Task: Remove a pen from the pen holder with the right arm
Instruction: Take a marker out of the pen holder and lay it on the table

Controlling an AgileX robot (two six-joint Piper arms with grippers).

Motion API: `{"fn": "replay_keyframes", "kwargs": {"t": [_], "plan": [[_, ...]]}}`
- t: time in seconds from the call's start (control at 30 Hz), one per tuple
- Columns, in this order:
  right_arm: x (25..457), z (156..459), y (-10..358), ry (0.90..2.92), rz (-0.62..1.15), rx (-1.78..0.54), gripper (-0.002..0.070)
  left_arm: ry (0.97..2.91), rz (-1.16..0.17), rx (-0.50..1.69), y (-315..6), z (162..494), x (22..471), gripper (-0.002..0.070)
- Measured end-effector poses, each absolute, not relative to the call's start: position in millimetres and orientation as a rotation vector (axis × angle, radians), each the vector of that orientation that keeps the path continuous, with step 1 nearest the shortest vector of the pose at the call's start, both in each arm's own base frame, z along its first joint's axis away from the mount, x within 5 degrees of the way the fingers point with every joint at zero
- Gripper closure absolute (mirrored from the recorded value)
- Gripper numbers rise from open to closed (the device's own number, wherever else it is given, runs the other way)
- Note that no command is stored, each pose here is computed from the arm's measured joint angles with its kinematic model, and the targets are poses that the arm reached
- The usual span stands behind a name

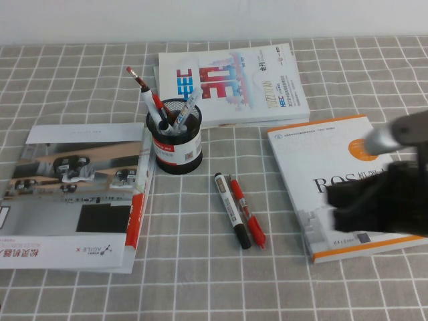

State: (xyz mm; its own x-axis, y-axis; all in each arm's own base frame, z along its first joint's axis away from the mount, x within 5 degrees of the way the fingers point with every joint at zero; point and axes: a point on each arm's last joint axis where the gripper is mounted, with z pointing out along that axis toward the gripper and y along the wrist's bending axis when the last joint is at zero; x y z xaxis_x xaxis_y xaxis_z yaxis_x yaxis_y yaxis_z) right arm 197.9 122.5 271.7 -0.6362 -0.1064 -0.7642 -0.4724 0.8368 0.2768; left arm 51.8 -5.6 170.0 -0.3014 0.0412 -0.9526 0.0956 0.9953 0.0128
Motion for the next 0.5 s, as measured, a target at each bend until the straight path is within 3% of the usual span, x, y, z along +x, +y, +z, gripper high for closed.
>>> {"fn": "replay_keyframes", "kwargs": {"t": [0.33, 0.5], "plan": [[237.8, 271.0, 235.4, 2.029, 0.556, -0.859, 0.0685, 1.877, -0.054, 0.099, -5.6, 170.0, 51.8, 0.0678], [259.6, 258.2, 259.5, 1.909, 0.418, -0.968, 0.0589, 1.877, -0.054, 0.099, -5.6, 170.0, 51.8, 0.0678]]}}
